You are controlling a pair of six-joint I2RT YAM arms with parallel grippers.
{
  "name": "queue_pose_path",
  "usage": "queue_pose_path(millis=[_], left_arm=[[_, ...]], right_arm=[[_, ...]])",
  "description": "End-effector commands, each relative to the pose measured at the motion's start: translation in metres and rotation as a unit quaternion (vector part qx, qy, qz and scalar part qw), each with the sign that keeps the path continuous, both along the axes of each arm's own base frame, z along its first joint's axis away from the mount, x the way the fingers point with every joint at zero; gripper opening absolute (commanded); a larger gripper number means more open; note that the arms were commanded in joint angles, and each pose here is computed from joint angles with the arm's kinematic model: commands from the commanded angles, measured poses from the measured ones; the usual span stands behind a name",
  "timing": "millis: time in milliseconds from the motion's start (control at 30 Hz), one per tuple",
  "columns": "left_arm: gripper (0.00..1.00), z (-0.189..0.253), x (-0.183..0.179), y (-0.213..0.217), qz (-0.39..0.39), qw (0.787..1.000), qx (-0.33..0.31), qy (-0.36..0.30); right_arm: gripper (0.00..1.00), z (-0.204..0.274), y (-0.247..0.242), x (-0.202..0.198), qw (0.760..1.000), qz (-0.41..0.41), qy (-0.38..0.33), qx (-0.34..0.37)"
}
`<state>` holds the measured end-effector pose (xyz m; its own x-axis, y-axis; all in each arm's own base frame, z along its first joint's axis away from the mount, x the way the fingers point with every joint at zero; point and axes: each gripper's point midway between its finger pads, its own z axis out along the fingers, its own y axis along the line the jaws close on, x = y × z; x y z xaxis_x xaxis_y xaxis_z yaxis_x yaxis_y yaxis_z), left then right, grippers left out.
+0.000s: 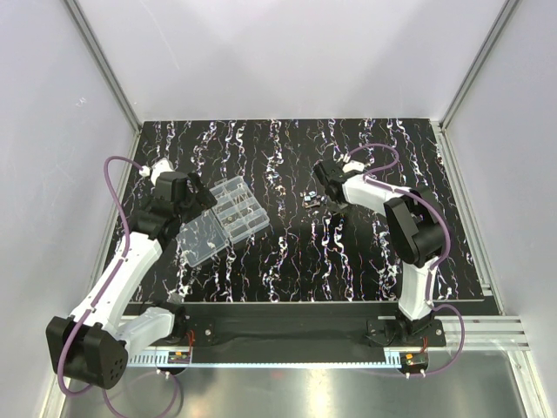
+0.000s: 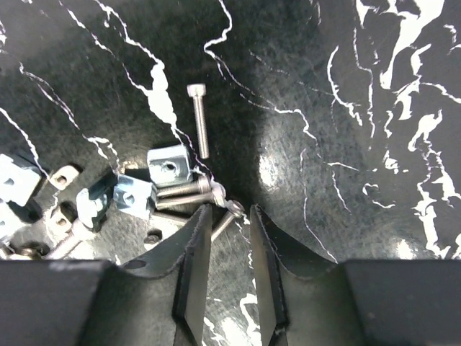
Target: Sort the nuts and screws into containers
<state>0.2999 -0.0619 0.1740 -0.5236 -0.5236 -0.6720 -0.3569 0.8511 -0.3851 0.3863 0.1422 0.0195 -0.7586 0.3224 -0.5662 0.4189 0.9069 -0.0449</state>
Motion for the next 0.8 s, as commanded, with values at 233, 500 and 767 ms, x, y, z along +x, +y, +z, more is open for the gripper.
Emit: queue_pose_path(millis=[233,500,767], left_arm=[[0.99,0.005,0.007,-0.002,-0.004,1.000,-0.001,-0.018],[0.99,0.006,0.007,-0.002,-0.003,1.000,0.000,-0.019],[0.99,0.005,0.007,-0.002,-0.003,1.000,-0.001,-0.018]], right_arm=[[0.27,-0.007,0.000,0.000,1.000,-0.007,0.012,0.002],[0.00,0.000,-0.005,-0.017,1.000,-0.009,0.024,0.008],[0.00,0.057,0.022,-0.032,0.993,0.070,-0.028,0.087]])
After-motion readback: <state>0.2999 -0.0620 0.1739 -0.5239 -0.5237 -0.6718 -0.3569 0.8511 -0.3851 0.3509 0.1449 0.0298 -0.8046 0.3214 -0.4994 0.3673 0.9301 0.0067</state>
